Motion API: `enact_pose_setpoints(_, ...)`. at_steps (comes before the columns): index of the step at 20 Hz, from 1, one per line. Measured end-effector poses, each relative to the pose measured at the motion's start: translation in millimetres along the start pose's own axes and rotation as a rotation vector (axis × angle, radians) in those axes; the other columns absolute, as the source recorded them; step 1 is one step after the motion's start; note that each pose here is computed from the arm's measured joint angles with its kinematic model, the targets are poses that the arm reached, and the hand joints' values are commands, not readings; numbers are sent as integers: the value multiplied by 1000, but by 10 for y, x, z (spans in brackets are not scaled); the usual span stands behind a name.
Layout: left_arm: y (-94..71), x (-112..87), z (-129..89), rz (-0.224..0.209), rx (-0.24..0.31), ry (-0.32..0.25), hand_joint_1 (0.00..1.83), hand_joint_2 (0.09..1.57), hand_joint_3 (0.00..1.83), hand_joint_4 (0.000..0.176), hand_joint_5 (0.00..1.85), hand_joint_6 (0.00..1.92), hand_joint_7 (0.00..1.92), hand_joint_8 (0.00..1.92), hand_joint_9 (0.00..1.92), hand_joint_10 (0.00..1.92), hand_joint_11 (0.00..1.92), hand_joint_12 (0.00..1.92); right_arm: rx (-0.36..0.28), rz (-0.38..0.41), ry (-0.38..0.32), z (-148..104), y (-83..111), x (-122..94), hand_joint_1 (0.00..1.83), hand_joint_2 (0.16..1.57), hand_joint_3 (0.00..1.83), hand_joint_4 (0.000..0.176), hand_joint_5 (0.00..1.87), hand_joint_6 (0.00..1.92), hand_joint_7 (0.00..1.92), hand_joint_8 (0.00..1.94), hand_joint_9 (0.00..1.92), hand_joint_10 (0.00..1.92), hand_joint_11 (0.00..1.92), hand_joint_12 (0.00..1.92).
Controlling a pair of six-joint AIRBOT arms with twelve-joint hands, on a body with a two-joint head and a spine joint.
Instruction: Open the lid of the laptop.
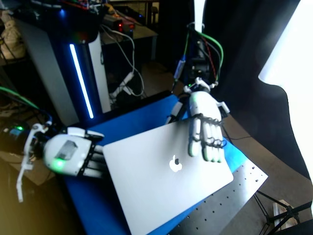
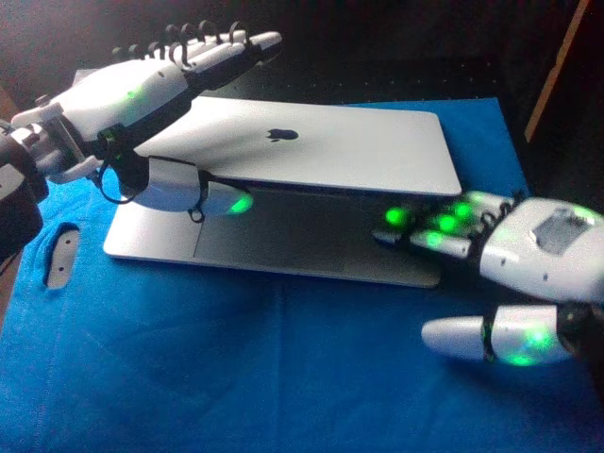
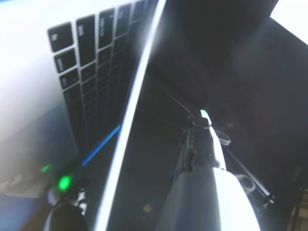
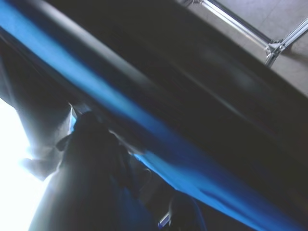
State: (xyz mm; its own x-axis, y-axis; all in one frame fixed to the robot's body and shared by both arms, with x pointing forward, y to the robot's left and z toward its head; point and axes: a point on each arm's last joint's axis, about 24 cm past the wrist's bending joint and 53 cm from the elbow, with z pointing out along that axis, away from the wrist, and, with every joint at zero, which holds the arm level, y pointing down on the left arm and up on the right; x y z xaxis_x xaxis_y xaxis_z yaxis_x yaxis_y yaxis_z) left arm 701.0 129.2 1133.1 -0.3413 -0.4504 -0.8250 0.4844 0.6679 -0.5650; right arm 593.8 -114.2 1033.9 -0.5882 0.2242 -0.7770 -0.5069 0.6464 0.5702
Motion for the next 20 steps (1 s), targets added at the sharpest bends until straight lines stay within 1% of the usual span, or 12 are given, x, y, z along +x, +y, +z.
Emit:
enact_pose_setpoints(2,16,8,-1,-6,-6,2,882,924,0,176,0,0,0,0,0,0,0,0,-30,-25,-24,56,107,-146,0,1272,0,0,57,13,50,14,0,0,21,9)
enact_pose_setpoints(3,12,1,-1,-6,-5,0,876,927,0,176,0,0,0,0,0,0,0,0,-45,-30,-21,70,152,-154,0,1259,0,0,54,9,58,15,0,0,8,4)
enact_pose_setpoints(4,18,-2,7,-4,-3,-2,859,924,0,176,0,0,0,0,0,0,0,0,-52,-36,-17,79,169,-143,0,1256,0,0,15,0,12,0,0,0,0,0)
enact_pose_setpoints(7,9,42,29,-9,-2,4,834,936,1,176,0,0,0,0,0,0,0,0,-56,-26,-16,168,144,-85,0,1246,0,0,17,1,1,1,0,0,52,23)
enact_pose_setpoints(9,-12,51,43,-9,2,5,813,961,8,176,0,0,0,0,0,0,0,0,-65,17,-10,266,135,-12,0,1222,0,0,8,2,0,0,0,0,54,24)
enact_pose_setpoints(12,-14,33,55,-13,5,-5,840,970,7,176,0,0,0,0,0,0,0,0,-51,21,5,341,88,37,0,1212,0,0,11,1,0,0,0,0,14,7)
enact_pose_setpoints(13,-18,36,65,-15,5,-5,818,980,10,176,0,0,0,0,0,0,0,0,-42,22,10,349,61,53,0,1217,0,0,20,4,0,0,0,0,16,8)
enact_pose_setpoints(15,-51,17,83,-17,13,-11,791,989,5,176,0,0,0,0,0,0,0,0,-36,16,21,354,49,84,0,1278,18,0,10,1,0,0,0,0,19,10)
enact_pose_setpoints(16,-59,12,89,-18,15,-13,802,987,3,176,0,0,0,0,0,0,0,0,-38,13,24,358,53,94,0,1279,15,0,10,1,0,0,0,0,38,18)
enact_pose_setpoints(17,-64,10,94,-14,17,-12,797,991,3,176,0,0,0,0,0,0,0,0,-40,9,28,360,59,106,0,1247,0,0,2,0,0,0,0,0,55,25)
enact_pose_setpoints(19,-55,-50,137,-2,13,-15,765,994,3,176,0,0,0,0,0,0,0,0,-40,4,32,359,58,115,0,1232,0,0,15,6,0,0,0,0,92,43)
enact_pose_setpoints(20,-61,-126,169,-5,14,-30,761,996,3,176,0,0,0,0,0,0,0,0,-39,5,33,358,55,116,0,1230,0,0,24,8,0,0,0,0,74,36)
